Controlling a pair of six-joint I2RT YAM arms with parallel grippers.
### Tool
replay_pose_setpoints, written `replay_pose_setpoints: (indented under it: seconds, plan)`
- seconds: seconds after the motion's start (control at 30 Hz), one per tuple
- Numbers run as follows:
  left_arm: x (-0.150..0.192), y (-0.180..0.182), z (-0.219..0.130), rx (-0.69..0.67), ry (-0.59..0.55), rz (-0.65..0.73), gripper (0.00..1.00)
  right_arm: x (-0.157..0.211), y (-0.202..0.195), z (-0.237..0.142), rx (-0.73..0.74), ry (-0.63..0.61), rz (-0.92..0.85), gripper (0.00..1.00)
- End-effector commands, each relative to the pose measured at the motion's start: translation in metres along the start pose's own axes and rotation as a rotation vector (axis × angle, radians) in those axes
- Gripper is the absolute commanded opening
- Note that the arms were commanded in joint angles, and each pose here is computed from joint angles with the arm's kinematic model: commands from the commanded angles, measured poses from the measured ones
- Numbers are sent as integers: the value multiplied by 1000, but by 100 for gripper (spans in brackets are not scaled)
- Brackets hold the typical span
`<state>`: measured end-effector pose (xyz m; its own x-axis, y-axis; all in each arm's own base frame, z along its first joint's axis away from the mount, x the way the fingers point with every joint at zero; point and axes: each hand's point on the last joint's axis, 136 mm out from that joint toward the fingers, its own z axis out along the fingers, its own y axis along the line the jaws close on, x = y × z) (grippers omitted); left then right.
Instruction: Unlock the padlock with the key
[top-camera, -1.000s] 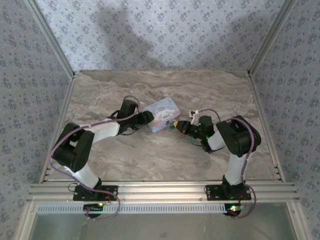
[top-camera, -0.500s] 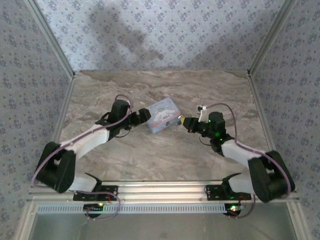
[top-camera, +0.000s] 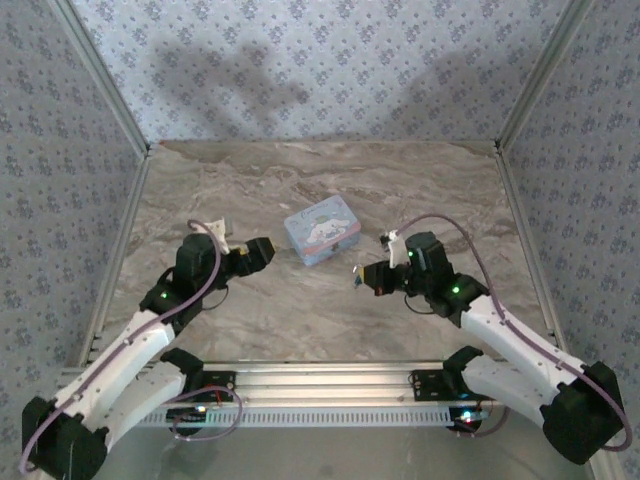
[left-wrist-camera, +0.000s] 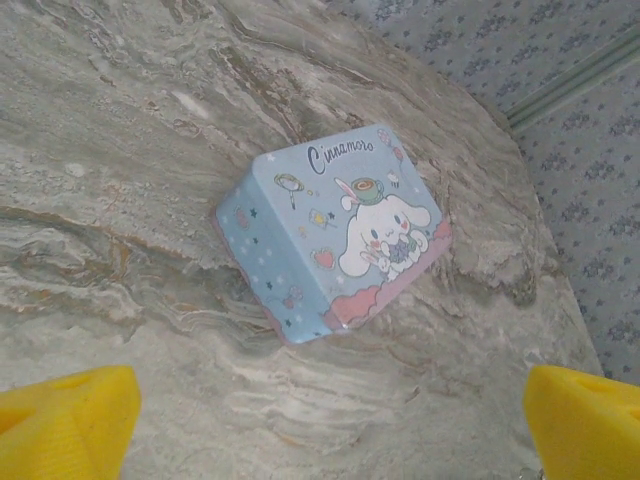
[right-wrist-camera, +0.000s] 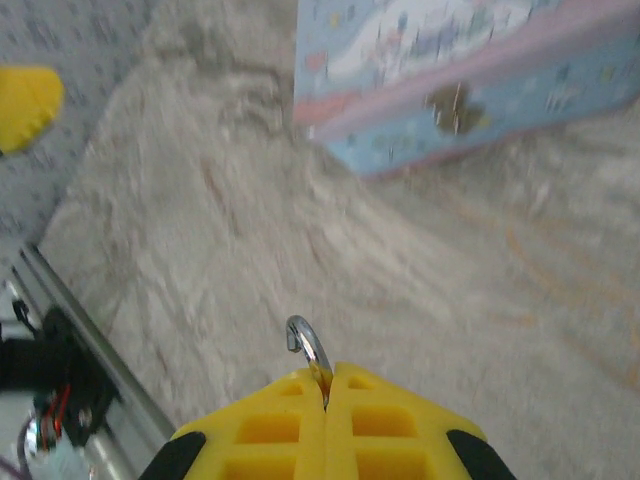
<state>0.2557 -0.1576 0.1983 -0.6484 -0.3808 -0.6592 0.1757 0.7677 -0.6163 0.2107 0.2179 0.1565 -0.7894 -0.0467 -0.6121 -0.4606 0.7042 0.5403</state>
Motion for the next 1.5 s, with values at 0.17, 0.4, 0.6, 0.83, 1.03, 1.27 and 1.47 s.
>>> replay_pose_setpoints:
  seconds: [0.17, 0.4, 0.6, 0.83, 1.03, 1.27, 1.47]
  plan:
    - [25, 22, -18, -47, 36, 21, 98, 55, -3, 7, 109, 243, 5, 1]
    - [26, 22, -20, -44, 32, 14, 98, 70, -9, 29, 159, 369, -28, 1]
    - [27, 25, -18, -55, 36, 0, 98, 68, -10, 48, 158, 414, -56, 1]
    - [25, 24, -15, -54, 33, -3, 98, 67, -13, 79, 150, 459, -68, 1]
    - [28, 26, -10, -63, 51, -10, 98, 60, -14, 104, 137, 451, -68, 2]
    - [28, 26, -7, -61, 54, -15, 98, 60, -20, 127, 148, 477, -67, 3]
    - [27, 26, -8, -62, 52, -15, 98, 61, -26, 129, 175, 480, -67, 13]
